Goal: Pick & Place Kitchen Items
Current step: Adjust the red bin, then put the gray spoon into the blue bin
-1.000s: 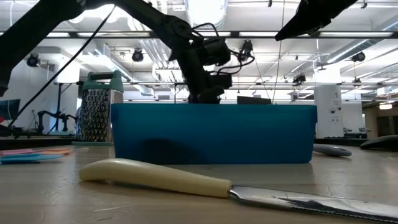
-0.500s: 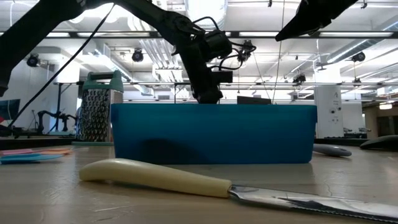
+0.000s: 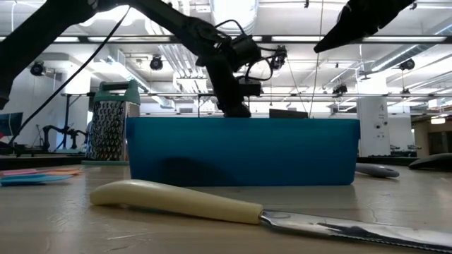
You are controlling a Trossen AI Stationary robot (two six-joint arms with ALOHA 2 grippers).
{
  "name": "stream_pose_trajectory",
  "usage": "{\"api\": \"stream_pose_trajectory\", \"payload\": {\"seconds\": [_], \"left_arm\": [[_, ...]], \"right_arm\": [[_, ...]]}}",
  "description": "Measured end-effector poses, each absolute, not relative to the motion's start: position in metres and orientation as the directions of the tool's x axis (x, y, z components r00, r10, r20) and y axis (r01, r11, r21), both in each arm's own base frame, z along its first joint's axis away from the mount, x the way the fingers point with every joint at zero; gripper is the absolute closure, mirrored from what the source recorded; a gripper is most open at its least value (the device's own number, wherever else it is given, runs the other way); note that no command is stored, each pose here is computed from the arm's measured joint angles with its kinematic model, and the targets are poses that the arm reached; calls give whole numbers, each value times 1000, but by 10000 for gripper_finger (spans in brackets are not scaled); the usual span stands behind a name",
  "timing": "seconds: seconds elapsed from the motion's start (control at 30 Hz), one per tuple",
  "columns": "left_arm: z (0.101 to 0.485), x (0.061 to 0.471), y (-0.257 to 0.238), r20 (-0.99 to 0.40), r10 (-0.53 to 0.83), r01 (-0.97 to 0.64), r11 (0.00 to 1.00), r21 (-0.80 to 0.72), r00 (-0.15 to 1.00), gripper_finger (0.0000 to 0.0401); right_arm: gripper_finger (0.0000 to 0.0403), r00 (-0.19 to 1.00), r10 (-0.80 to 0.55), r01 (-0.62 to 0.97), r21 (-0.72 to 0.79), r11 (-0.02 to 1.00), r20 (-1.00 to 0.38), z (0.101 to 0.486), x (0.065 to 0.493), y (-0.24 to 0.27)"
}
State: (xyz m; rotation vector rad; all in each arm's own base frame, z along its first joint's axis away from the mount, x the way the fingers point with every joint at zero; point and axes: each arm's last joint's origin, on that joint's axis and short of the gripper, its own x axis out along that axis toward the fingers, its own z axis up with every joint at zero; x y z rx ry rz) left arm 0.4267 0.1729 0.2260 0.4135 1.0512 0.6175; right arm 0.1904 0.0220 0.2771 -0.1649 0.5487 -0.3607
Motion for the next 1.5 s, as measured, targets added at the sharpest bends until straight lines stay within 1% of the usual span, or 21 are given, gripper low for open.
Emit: {"api": "stream_pose_trajectory", "payload": {"seconds": [0.13,0.3,0.43,0.77,0.9,1.0,1.13,1.33,1.5], "left_arm": [[211,421,180,-681,652,-227,756,614,332,282],[198,415,181,-701,644,-217,764,608,306,284],[193,414,180,-730,590,-200,806,557,345,282],[190,414,178,-756,531,-207,847,490,381,282],[191,413,180,-753,541,-213,841,498,375,284],[192,413,181,-734,589,-205,807,553,339,284],[197,413,183,-710,636,-206,771,603,302,282],[220,412,182,-680,656,-234,753,615,326,282],[248,406,172,-680,653,-254,757,603,334,282]], "right_arm": [[394,783,-379,287,-255,923,-492,271,190,22],[394,770,-383,280,-269,922,-510,262,188,21],[394,770,-383,281,-267,922,-511,260,188,21],[394,770,-383,282,-265,922,-510,260,188,21],[394,770,-383,283,-264,922,-510,260,188,21],[394,770,-383,283,-265,922,-510,260,188,21],[394,770,-383,283,-265,922,-510,260,188,21],[394,768,-383,282,-266,922,-513,260,188,21],[394,767,-384,282,-268,921,-513,260,188,21]]}}
